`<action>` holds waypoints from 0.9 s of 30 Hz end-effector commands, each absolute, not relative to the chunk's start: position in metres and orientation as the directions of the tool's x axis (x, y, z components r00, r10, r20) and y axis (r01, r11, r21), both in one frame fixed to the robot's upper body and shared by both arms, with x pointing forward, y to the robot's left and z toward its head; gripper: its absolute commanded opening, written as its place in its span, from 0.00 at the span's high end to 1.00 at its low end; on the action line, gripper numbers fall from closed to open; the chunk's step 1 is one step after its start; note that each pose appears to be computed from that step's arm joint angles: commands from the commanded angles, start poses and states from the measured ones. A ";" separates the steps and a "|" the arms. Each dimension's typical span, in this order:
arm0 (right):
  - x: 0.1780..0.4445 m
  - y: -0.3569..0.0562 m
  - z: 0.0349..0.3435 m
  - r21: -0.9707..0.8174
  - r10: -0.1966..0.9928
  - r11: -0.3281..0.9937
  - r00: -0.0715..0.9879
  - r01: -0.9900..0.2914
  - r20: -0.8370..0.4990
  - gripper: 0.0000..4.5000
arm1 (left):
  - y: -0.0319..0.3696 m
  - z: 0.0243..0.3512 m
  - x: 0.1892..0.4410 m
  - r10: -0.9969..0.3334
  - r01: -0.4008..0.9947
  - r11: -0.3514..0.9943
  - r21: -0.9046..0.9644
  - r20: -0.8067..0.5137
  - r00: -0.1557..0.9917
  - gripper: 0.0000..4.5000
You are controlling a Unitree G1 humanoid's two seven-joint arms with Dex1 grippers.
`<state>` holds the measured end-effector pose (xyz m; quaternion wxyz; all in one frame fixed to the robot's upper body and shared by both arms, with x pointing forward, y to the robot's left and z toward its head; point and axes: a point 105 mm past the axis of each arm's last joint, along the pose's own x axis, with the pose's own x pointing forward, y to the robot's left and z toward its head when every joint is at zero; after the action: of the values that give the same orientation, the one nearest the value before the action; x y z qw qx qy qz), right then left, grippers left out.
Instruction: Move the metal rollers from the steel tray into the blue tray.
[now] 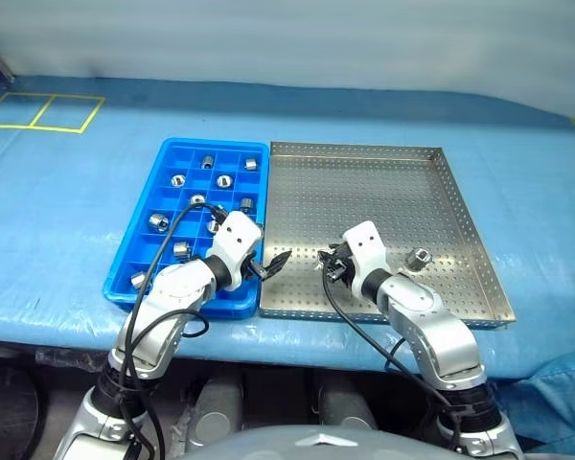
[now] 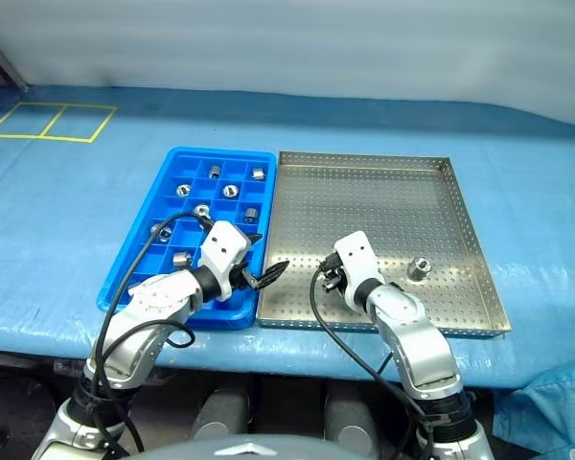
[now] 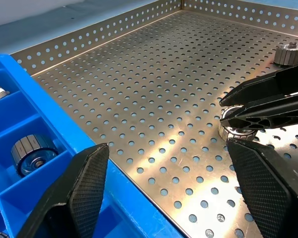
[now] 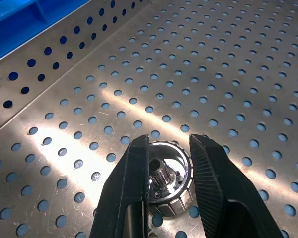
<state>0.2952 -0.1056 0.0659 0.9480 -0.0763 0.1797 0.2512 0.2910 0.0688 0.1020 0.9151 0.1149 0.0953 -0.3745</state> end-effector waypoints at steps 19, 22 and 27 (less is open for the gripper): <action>0.300 -0.046 0.125 -0.049 0.701 0.694 0.690 -0.718 -0.179 0.80 | 0.123 0.125 0.262 -0.475 0.536 0.805 0.253 -0.268 0.839 0.08; 0.300 -0.025 0.134 -0.056 0.766 0.625 0.625 -0.779 -0.151 0.80 | 0.138 0.134 0.252 -0.415 0.478 0.834 0.274 -0.258 0.873 0.08; 0.291 0.013 0.145 -0.084 0.868 0.474 0.481 -0.876 -0.122 0.80 | 0.160 0.138 0.239 -0.320 0.397 0.866 0.304 -0.271 0.908 0.08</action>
<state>0.2988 -0.0015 0.1320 0.8763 -0.0668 0.0620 0.4730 0.2438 0.1549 0.1271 0.9573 0.1668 0.1227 -0.2018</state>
